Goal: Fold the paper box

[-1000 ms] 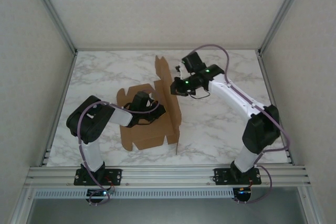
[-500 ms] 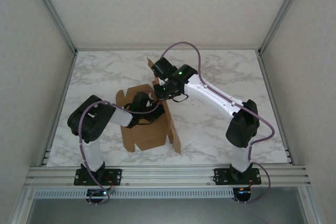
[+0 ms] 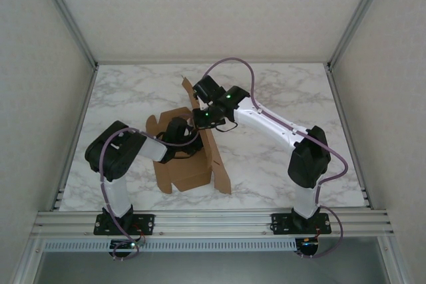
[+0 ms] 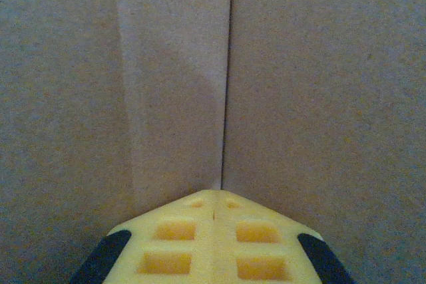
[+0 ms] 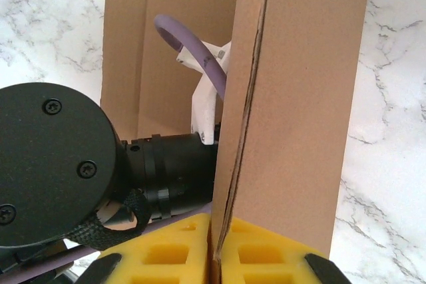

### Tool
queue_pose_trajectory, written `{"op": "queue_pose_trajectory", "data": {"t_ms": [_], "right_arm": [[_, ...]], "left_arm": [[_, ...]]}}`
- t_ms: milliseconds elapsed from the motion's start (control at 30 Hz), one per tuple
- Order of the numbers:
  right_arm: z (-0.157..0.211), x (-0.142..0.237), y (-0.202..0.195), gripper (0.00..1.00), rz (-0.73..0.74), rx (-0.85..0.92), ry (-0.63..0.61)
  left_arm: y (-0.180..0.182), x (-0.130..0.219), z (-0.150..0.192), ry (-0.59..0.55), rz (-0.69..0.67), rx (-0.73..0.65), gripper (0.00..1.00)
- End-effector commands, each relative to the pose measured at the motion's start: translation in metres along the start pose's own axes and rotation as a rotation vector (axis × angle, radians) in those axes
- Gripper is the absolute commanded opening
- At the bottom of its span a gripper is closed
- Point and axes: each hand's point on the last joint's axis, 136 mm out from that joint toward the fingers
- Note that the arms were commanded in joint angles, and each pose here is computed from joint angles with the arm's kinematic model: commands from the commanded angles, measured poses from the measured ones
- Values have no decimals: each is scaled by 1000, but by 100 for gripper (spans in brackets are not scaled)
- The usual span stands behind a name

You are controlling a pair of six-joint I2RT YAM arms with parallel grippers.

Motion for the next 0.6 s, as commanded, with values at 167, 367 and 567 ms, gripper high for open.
{"op": "queue_pose_trajectory", "data": {"t_ms": [167,367,567], "right_arm": [[28,-11,-34,10,105,-27,90],[25,-4,-35,10,97,-25,78],[21,5,-40,11,103,-19,64]], "left_arm": [[19,25,-1,-22,-83,29,0],[28,47,-6,-60,-122,15,0],[39,57,-1,-69,-159,-8,0]]}}
Point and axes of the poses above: each hand's point on the last joint's axis, 136 mm out from that joint toward the fingers, its own x axis back along the fingers, its own y axis along the line the jaws close on, z = x × y, and after that the axes turned 2 degrees about -x, right-handed
